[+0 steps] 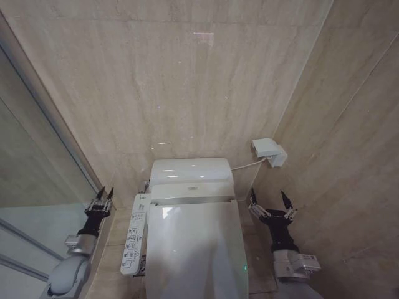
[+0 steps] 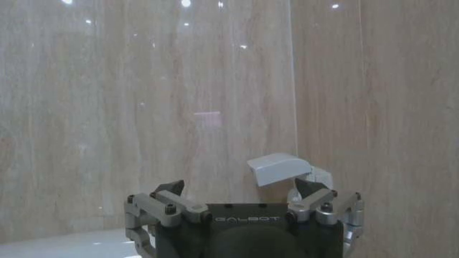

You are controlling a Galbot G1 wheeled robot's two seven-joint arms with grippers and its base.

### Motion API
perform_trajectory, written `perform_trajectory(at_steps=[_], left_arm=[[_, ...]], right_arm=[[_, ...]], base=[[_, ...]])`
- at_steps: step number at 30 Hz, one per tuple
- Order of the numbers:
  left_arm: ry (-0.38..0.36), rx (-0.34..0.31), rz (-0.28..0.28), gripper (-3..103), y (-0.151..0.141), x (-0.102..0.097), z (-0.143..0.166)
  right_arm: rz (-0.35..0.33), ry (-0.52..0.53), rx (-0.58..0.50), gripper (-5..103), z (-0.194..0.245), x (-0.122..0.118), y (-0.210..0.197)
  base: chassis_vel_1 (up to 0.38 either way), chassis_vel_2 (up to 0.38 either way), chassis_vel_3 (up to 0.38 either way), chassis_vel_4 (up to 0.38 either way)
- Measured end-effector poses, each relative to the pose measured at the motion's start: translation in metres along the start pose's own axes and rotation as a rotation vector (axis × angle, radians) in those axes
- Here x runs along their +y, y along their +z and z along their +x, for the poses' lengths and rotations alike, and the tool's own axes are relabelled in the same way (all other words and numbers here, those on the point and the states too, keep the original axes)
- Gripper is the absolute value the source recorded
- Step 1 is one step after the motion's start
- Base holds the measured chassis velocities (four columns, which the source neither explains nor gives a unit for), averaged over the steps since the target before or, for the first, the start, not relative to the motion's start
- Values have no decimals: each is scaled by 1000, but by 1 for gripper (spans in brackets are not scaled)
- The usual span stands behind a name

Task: Open the toilet lid, clean the toilet bowl with a toilet brush, close the toilet lid, and flush.

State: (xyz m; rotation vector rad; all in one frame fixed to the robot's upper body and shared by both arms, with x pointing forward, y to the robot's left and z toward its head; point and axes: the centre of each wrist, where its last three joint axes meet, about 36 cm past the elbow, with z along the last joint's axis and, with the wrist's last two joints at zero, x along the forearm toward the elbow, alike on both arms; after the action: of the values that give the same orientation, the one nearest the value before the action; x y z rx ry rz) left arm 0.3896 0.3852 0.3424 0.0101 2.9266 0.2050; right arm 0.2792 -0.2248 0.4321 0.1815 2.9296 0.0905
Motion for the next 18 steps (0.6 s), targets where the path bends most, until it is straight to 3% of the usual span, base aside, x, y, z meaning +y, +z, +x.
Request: perform_trajectory(at_steps=[4,5,11,12,18], left_arm=[[-25,-32,12,30,-27,-4,12],[-35,-43,15,58,-36,-5,18],[-70,-61,39,58,-70,-18,49],[-77,-58,49,85,-76,-21,56],[-99,-24,105,85,-99,-40,88]], right_arm=[[0,0,0,100,0,0,0],[0,0,0,100,0,0,0],[0,0,0,100,0,0,0],[0,0,0,100,0,0,0],[0,0,0,100,0,0,0]], base=[[0,0,0,0],[0,0,0,0],[0,0,0,0],[0,0,0,0],[0,0,0,0]])
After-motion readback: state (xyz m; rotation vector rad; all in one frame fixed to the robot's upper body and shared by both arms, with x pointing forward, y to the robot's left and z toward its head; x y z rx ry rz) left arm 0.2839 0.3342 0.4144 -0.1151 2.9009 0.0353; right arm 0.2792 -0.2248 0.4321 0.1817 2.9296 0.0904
